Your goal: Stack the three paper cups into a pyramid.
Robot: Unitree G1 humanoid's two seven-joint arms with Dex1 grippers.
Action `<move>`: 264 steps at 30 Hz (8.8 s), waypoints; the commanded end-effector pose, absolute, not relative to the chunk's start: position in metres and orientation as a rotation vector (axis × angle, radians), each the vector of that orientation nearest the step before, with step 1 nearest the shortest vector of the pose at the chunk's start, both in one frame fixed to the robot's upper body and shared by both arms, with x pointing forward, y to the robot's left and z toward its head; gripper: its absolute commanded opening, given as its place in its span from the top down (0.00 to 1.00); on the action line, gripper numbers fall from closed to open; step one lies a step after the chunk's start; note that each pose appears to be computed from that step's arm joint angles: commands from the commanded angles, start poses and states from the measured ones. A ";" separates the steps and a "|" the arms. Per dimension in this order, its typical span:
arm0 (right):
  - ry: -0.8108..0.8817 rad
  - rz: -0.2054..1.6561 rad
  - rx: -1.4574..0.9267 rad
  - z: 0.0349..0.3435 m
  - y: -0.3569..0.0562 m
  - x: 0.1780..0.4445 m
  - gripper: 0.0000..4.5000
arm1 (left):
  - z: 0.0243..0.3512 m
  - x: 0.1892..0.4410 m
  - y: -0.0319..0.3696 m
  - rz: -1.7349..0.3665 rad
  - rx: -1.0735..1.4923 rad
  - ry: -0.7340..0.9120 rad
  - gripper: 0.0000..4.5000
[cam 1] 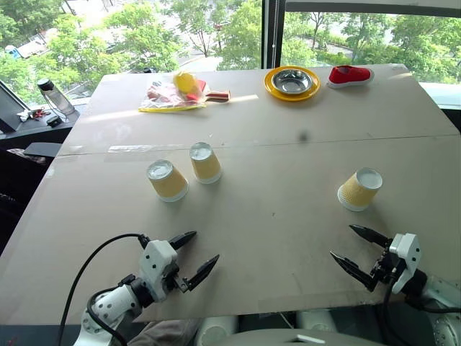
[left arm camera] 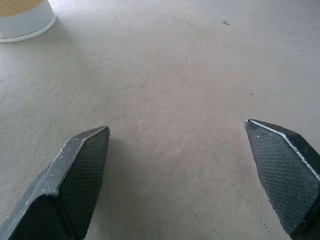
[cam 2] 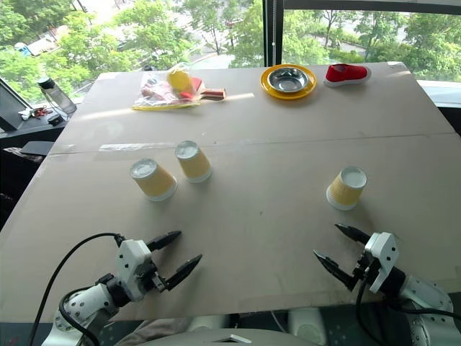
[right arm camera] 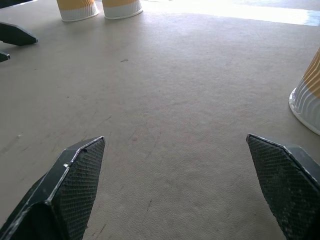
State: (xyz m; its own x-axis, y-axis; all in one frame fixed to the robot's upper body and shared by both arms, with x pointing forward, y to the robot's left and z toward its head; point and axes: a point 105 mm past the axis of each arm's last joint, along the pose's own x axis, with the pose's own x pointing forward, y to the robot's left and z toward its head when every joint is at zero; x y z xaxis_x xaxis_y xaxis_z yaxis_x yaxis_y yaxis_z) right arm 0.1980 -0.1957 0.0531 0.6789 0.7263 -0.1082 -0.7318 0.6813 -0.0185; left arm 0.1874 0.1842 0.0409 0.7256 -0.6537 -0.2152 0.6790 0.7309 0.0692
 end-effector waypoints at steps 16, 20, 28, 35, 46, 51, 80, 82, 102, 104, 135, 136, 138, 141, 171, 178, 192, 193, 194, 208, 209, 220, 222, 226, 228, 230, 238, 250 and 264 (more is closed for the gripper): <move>0.049 0.848 -0.079 0.064 -0.195 0.216 0.00 | 0.014 0.165 0.197 -0.711 0.108 0.242 0.01; 0.046 0.837 -0.080 0.063 -0.196 0.215 0.00 | 0.019 0.170 0.192 -0.722 0.112 0.233 0.01; 0.007 0.730 -0.072 0.071 -0.209 0.215 0.00 | 0.033 0.187 0.186 -0.774 0.135 0.190 0.01; -0.048 0.555 -0.110 0.094 -0.242 0.224 0.00 | 0.077 0.223 0.173 -0.931 0.153 0.083 0.01; -0.216 0.478 -0.085 0.138 -0.238 0.265 0.00 | 0.165 0.230 0.124 -1.213 0.231 -0.064 0.01; -0.216 0.479 -0.080 0.134 -0.233 0.279 0.00 | 0.187 0.231 0.108 -1.241 0.256 -0.084 0.01; -0.243 0.716 -0.056 0.150 -0.151 0.324 0.50 | 0.186 0.250 0.123 -0.905 0.178 -0.045 0.00; -0.236 0.756 -0.041 0.153 -0.129 0.336 0.50 | 0.181 0.249 0.130 -0.844 0.155 -0.040 0.00; -0.178 0.964 0.026 0.154 -0.056 0.360 0.39 | 0.163 0.227 0.147 -0.732 0.134 -0.032 0.00; -0.184 0.952 0.022 0.155 -0.058 0.361 0.20 | 0.162 0.228 0.147 -0.737 0.136 -0.033 0.00; -0.230 0.890 -0.027 0.160 -0.072 0.362 0.51 | 0.159 0.229 0.142 -0.824 0.149 -0.060 0.00; -0.231 0.871 -0.030 0.161 -0.079 0.362 0.51 | 0.161 0.229 0.140 -0.833 0.147 -0.068 0.00; -0.231 0.835 -0.037 0.162 -0.092 0.363 0.51 | 0.164 0.229 0.136 -0.854 0.145 -0.079 0.00; -0.215 0.789 -0.032 0.162 -0.109 0.362 0.51 | 0.166 0.229 0.133 -0.869 0.143 -0.087 0.00; -0.292 1.039 0.034 0.196 -0.145 0.258 0.02 | 0.180 0.285 0.146 -0.429 0.203 -0.229 0.00; -0.175 1.031 0.046 0.173 -0.160 0.210 0.02 | 0.181 0.325 0.156 -0.222 0.223 -0.263 0.00; -0.223 0.938 0.003 0.172 -0.169 0.201 0.02 | 0.162 0.350 0.151 -0.234 0.228 -0.187 0.00; -0.224 0.937 0.002 0.173 -0.168 0.201 0.02 | 0.160 0.351 0.150 -0.236 0.228 -0.179 0.00; -0.227 0.935 0.001 0.174 -0.168 0.202 0.02 | 0.160 0.352 0.150 -0.236 0.222 -0.173 0.00; -0.244 0.938 -0.009 0.182 -0.162 0.208 0.00 | 0.169 0.353 0.151 -0.194 0.196 -0.184 0.73; -0.244 0.939 -0.011 0.182 -0.162 0.208 0.00 | 0.171 0.353 0.151 -0.190 0.192 -0.189 0.73; -0.248 0.936 -0.019 0.182 -0.162 0.211 0.00 | 0.200 0.343 0.149 -0.188 0.135 -0.324 0.62; -0.249 0.937 -0.019 0.182 -0.162 0.211 0.00 | 0.205 0.343 0.147 -0.166 0.129 -0.335 0.46; -0.251 0.935 -0.020 0.182 -0.162 0.212 0.00 | 0.200 0.344 0.154 -0.068 0.142 -0.301 0.05; -0.251 0.935 -0.019 0.182 -0.161 0.212 0.00 | 0.190 0.347 0.156 -0.045 0.146 -0.255 0.02; -0.251 0.934 -0.020 0.182 -0.161 0.212 0.00 | 0.180 0.349 0.157 -0.039 0.142 -0.211 0.02; -0.258 0.926 -0.024 0.183 -0.161 0.212 0.00 | 0.159 0.362 0.152 -0.064 0.143 -0.108 0.02; -0.266 0.918 -0.021 0.182 -0.160 0.212 0.00 | 0.161 0.370 0.147 -0.097 0.159 -0.111 0.18; -0.275 0.908 -0.020 0.183 -0.164 0.211 0.00 | 0.175 0.362 0.096 -0.435 0.186 -0.191 0.45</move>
